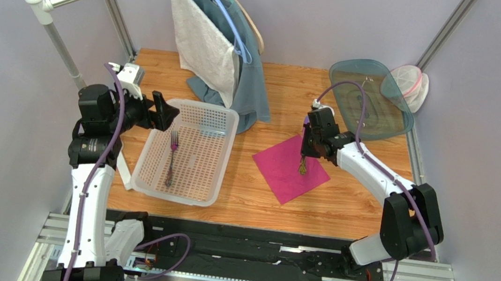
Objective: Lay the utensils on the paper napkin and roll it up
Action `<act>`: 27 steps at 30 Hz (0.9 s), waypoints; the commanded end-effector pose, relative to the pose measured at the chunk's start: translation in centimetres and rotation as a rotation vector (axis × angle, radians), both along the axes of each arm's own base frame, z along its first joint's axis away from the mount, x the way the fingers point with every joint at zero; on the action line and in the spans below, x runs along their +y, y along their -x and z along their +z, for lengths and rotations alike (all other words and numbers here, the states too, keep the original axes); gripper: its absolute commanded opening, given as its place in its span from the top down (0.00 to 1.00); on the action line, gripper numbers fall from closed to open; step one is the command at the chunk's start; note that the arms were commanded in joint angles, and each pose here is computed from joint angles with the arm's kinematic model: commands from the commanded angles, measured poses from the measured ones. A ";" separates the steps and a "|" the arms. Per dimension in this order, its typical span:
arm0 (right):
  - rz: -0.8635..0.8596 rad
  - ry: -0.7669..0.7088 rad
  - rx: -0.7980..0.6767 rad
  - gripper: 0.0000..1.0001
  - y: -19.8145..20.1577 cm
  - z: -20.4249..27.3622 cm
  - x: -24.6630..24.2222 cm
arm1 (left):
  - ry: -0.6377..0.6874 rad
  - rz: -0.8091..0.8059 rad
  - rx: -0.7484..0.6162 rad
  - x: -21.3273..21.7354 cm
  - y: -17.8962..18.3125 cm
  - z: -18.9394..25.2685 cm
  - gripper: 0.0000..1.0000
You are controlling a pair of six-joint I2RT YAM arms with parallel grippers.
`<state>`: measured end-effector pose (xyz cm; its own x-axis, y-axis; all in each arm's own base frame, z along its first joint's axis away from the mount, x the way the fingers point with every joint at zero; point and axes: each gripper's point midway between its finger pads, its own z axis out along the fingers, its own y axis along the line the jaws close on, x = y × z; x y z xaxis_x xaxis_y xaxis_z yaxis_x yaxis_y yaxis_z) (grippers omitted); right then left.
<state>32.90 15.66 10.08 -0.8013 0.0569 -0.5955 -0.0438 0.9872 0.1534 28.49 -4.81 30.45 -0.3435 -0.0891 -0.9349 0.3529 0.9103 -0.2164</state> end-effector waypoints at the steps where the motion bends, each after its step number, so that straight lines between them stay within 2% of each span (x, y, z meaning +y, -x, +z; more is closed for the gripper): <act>1: -0.075 -0.059 -0.057 1.00 -2.0 -0.1 0.9 | 0.031 0.029 -0.069 0.1 -0.3 1.5 0.01; 15: -0.025 -0.052 -0.017 1.00 -1.8 -4.6 1.7 | 0.041 0.057 -0.022 0.4 -0.1 -0.1 0.01; 27: -0.040 -0.038 -0.005 1.00 -2.0 -5.8 1.8 | 0.051 0.066 0.000 0.4 -0.4 -0.9 0.01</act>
<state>33.39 16.85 3.68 -0.8332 0.0833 -0.5466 -0.0149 0.9848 0.1729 28.58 -4.36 28.82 -0.3643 -0.1537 -0.9185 0.2876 0.9195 -0.2679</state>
